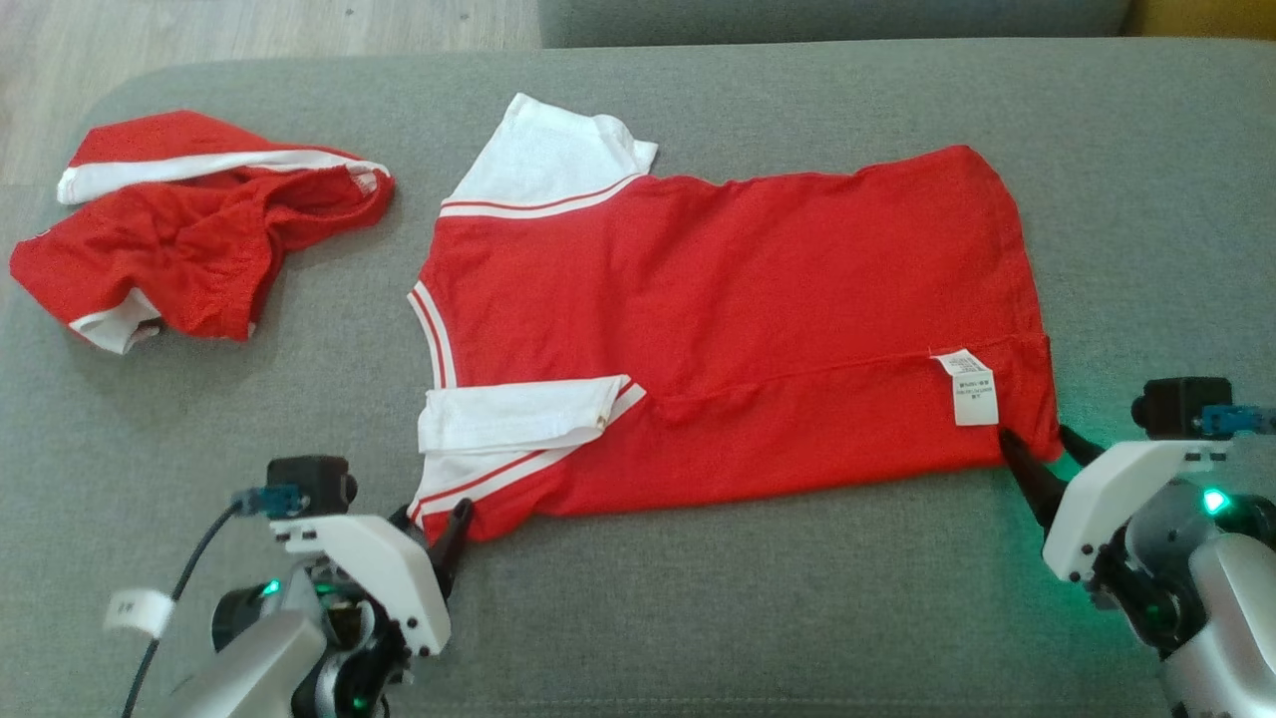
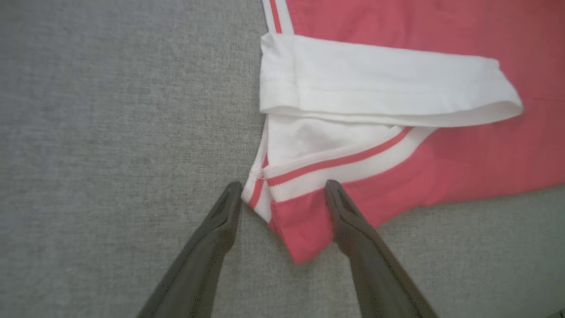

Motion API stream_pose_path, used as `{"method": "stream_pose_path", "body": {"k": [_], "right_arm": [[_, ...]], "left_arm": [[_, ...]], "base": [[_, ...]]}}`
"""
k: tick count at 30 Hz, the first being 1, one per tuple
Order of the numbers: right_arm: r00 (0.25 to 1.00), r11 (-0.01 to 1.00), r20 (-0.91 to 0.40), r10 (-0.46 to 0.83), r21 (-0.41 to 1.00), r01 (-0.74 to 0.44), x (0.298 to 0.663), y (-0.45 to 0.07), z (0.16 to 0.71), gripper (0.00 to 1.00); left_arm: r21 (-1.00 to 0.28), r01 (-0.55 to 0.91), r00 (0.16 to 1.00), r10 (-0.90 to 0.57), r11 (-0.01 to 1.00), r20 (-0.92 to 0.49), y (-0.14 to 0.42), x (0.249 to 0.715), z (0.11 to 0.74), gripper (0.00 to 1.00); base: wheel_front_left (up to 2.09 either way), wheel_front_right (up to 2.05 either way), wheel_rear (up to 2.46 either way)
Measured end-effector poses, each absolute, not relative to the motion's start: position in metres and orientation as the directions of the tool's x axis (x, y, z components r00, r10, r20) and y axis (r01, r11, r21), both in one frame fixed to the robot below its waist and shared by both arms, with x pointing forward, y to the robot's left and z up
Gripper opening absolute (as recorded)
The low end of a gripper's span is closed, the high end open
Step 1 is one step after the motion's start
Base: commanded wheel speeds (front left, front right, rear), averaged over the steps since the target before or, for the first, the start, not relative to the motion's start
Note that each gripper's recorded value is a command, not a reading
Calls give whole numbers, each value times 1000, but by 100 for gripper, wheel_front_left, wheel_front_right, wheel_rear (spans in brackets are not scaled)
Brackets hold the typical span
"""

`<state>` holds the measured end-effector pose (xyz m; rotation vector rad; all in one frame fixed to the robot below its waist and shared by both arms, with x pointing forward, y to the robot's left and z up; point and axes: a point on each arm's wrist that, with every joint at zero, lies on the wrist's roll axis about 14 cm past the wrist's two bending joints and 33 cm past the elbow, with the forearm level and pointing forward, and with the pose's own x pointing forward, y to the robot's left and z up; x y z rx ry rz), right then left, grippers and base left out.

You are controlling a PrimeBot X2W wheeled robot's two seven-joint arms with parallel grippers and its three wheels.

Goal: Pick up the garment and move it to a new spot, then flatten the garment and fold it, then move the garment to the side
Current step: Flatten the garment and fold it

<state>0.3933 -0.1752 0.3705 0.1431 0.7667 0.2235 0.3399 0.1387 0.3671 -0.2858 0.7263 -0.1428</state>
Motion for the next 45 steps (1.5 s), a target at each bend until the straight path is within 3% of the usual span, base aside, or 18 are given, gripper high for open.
{"method": "stream_pose_path", "body": {"k": [2, 3, 4, 5, 6, 13, 18, 26, 32, 33, 34, 35, 36, 45], "right_arm": [[689, 966, -678, 254, 211, -149, 392, -174, 369, 71], [688, 966, -679, 255, 212, -148, 391, -174, 369, 51], [683, 966, -685, 255, 212, -148, 390, -174, 368, 40], [682, 966, -686, 254, 211, -148, 390, -175, 368, 24], [684, 966, -684, 254, 211, -148, 390, -175, 369, 0], [724, 972, -651, 229, 197, -130, 394, -186, 384, 0], [704, 976, -676, 216, 167, -138, 389, -197, 393, 0], [572, 977, -793, 211, 191, -96, 337, -209, 370, 0], [522, 974, -825, 215, 218, -56, 309, -212, 366, 0], [517, 974, -829, 215, 223, -47, 306, -213, 365, 17], [517, 972, -828, 217, 230, -40, 304, -212, 365, 69], [515, 972, -829, 218, 234, -35, 303, -211, 365, 100], [509, 971, -832, 220, 237, -32, 300, -209, 364, 100], [591, 951, -759, 274, 307, -46, 319, -195, 390, 100]], "left_arm": [[-311, 25, 723, -232, 950, -651, 138, 341, 365, 100], [-308, 29, 712, -236, 951, -661, 137, 340, 364, 91], [-306, 39, 701, -244, 951, -670, 135, 340, 363, 48], [-304, 45, 698, -248, 951, -672, 134, 340, 364, 18], [-305, 48, 697, -250, 951, -672, 133, 341, 365, 0], [-305, 80, 713, -268, 949, -647, 132, 340, 377, 0], [-277, 110, 703, -272, 955, -658, 144, 329, 385, 0], [-258, 162, 647, -300, 952, -701, 142, 305, 387, 0], [-265, 174, 600, -315, 948, -735, 140, 287, 383, 0], [-271, 170, 592, -318, 947, -740, 139, 285, 383, 0], [-275, 166, 586, -320, 947, -744, 139, 284, 382, 0], [-277, 162, 583, -318, 947, -748, 140, 283, 381, 33], [-282, 158, 577, -320, 946, -751, 139, 282, 380, 97], [-275, 177, 585, -325, 945, -743, 147, 287, 388, 100]], "base": [[0, 0, 0], [0, 0, 0], [0, 0, 0], [0, 0, 0], [0, 0, 0], [0, 0, 0], [0, 0, 0], [0, 0, 0], [0, 0, 0], [0, 0, 0], [0, 0, 0], [0, 0, 0], [0, 0, 0], [0, 0, 0]]}}
